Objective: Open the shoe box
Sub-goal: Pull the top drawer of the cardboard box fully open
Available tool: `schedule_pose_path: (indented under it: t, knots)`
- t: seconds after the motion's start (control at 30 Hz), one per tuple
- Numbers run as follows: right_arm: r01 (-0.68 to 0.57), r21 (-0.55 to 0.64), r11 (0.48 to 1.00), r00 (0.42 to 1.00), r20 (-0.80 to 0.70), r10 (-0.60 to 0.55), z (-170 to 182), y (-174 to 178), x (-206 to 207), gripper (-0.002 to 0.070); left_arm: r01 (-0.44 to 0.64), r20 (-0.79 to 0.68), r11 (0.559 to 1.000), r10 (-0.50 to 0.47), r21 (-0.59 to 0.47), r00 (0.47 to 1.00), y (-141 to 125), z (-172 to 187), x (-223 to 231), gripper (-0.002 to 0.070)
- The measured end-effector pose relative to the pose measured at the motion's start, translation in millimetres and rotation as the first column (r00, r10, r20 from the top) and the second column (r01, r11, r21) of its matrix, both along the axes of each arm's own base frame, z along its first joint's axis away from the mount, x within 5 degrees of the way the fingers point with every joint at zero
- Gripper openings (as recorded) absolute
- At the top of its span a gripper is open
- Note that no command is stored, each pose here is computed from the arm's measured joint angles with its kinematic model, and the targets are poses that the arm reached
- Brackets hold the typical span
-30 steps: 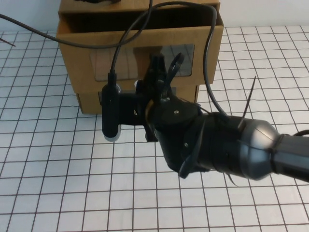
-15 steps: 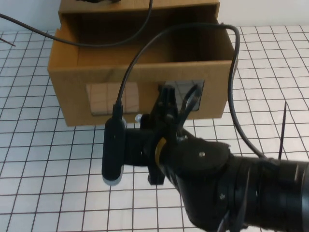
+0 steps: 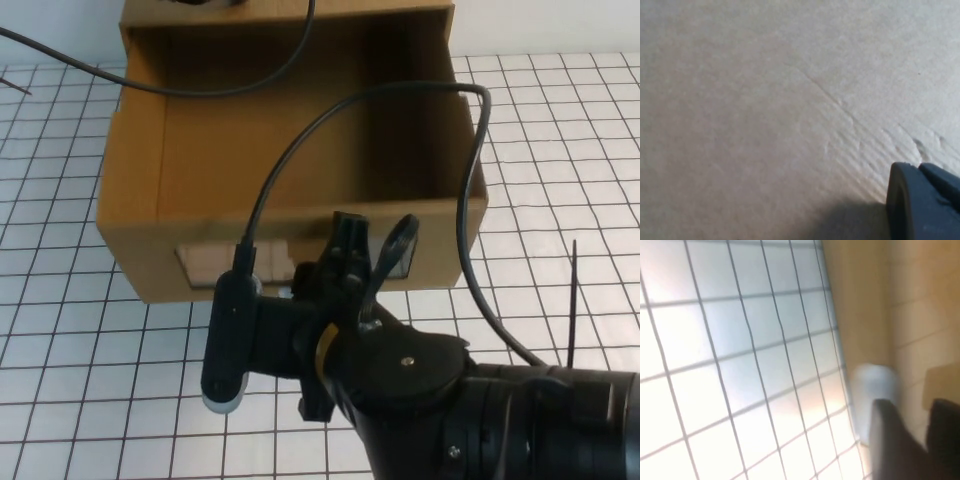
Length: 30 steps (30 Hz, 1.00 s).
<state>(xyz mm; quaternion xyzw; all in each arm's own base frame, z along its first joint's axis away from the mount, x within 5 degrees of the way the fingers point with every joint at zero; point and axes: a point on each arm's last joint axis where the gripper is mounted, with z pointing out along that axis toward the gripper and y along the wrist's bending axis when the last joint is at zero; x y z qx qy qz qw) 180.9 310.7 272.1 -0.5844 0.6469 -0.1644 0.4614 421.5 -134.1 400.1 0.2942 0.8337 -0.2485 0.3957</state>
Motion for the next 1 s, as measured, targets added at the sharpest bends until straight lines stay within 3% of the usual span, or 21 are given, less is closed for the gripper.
schedule_pose_path:
  t: [0.13, 0.23, 0.43, 0.53, 0.7, 1.0]
  knots:
    - [0.045, 0.005, 0.999, 0.998, -0.038, -0.045, -1.4, -3.0, -3.1, 0.0262, 0.016, 0.005, 1.0, -0.016, 0.007, 1.0, 0.2, 6.2, -3.3, -0.0002]
    - [0.06, 0.025, 0.998, 0.996, -0.063, -0.058, 4.5, -4.9, -12.5, 0.0277, 0.031, 0.014, 0.999, -0.031, 0.019, 0.999, 1.2, 15.5, -9.3, -0.0002]
    - [0.023, 0.143, 0.989, 0.998, -0.055, -0.015, 45.4, -17.2, -43.8, 0.02, 0.049, 0.084, 0.999, -0.05, 0.013, 0.995, 4.7, 48.8, -31.0, -0.0002]
    - [0.045, 0.242, 0.969, 0.998, -0.045, -0.035, 72.9, -32.0, -47.5, 0.0113, 0.074, 0.093, 0.997, -0.075, 0.017, 0.993, 6.7, 63.2, -47.3, -0.0002]
    - [0.193, 0.356, 0.914, 0.98, -0.035, -0.193, 113.1, -62.4, -29.4, 0.0007, 0.075, 0.147, 0.997, -0.078, 0.023, 0.986, 11.7, 86.1, -69.8, -0.0002]
    - [0.548, 0.304, 0.779, 0.836, -0.162, -0.525, 129.2, -131.4, 33.5, -0.0011, 0.002, 0.283, 1.0, 0.002, -0.013, 0.959, 25.3, 113.8, -116.8, -0.0002]
